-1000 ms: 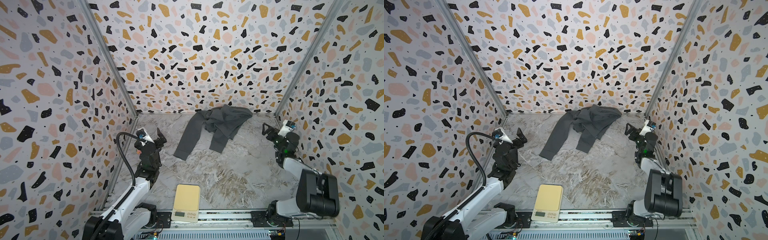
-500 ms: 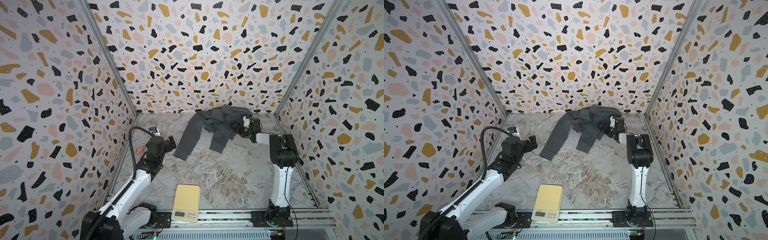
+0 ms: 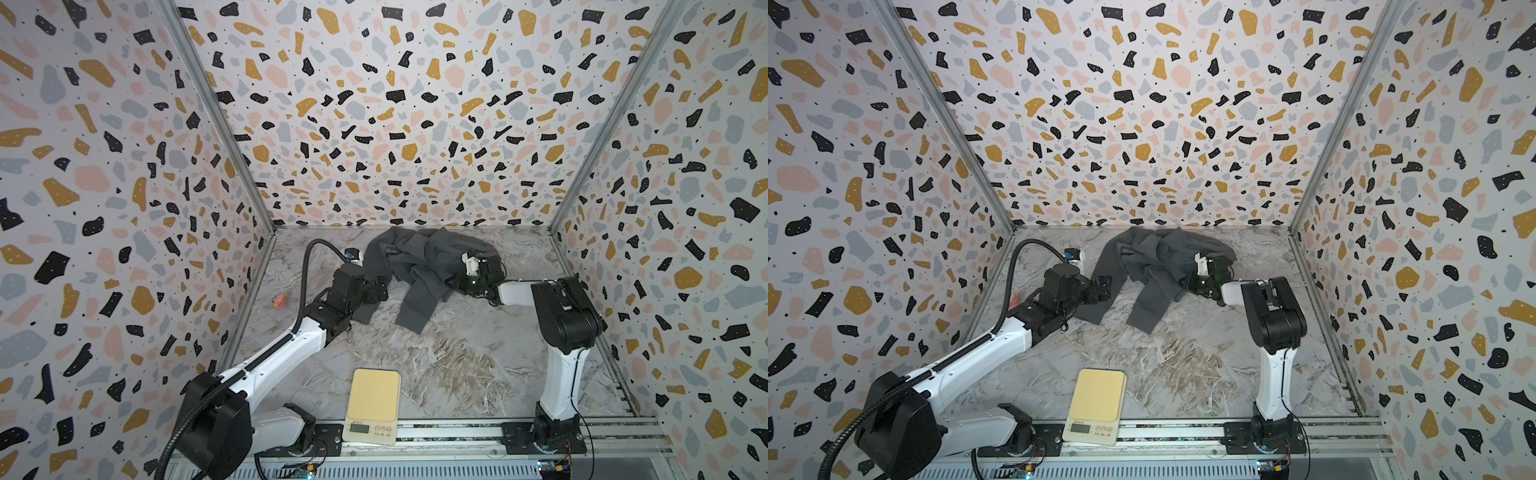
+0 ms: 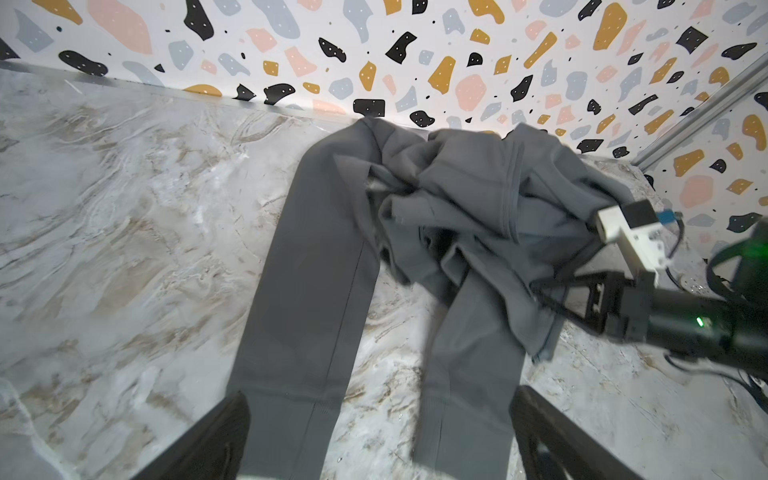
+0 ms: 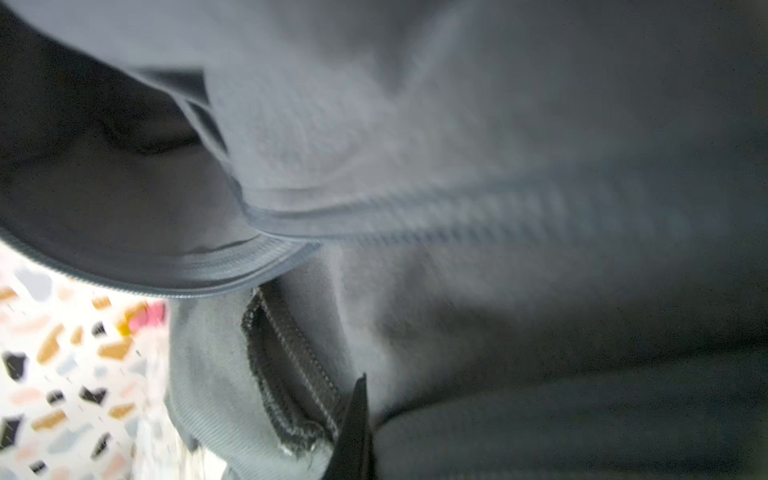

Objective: Zip up the jacket

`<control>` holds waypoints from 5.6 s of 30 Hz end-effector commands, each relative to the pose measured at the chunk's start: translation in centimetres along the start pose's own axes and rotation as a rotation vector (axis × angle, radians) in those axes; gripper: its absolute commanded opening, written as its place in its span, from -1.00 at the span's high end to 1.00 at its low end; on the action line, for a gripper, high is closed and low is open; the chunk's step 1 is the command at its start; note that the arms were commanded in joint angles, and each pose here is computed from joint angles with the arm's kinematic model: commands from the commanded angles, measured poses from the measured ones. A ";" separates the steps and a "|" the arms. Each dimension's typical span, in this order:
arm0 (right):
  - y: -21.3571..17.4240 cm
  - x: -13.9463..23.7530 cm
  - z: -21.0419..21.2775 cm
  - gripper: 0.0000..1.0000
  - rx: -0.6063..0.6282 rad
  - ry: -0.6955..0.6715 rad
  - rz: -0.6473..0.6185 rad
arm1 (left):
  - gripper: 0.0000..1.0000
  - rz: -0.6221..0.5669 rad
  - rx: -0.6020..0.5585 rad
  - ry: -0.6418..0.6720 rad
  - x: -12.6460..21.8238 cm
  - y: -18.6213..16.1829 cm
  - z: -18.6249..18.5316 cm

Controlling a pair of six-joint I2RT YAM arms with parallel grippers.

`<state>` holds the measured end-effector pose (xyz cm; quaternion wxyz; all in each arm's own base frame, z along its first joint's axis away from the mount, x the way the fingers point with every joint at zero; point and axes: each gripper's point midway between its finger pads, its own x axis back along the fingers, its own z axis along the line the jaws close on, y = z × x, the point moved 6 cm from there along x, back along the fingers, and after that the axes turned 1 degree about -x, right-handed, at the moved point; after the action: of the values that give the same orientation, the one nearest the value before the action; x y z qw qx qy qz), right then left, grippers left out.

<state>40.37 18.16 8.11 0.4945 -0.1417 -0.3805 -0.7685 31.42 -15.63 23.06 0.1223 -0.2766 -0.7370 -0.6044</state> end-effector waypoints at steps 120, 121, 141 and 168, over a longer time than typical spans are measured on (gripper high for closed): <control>-8.1 20.5 4.0 1.00 0.181 -0.594 -0.005 | -0.99 0.180 -0.176 -0.019 -1.3 -8.9 2.4; -8.0 20.8 4.1 1.00 0.183 -0.615 0.007 | -1.00 0.174 -0.173 -0.017 -1.2 -8.9 2.4; -5.6 0.0 19.3 0.21 0.232 -0.136 0.120 | -1.00 -0.035 -0.039 -0.292 5.1 -7.1 0.2; -7.6 19.1 9.7 -0.10 0.163 -0.136 -0.169 | -0.98 0.209 -0.372 -0.364 -0.1 -6.8 -10.9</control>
<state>23.85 15.29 21.84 0.4202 -0.1309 -0.4806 -0.7585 27.02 -25.90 19.94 0.0006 -0.4604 -0.6526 -0.6018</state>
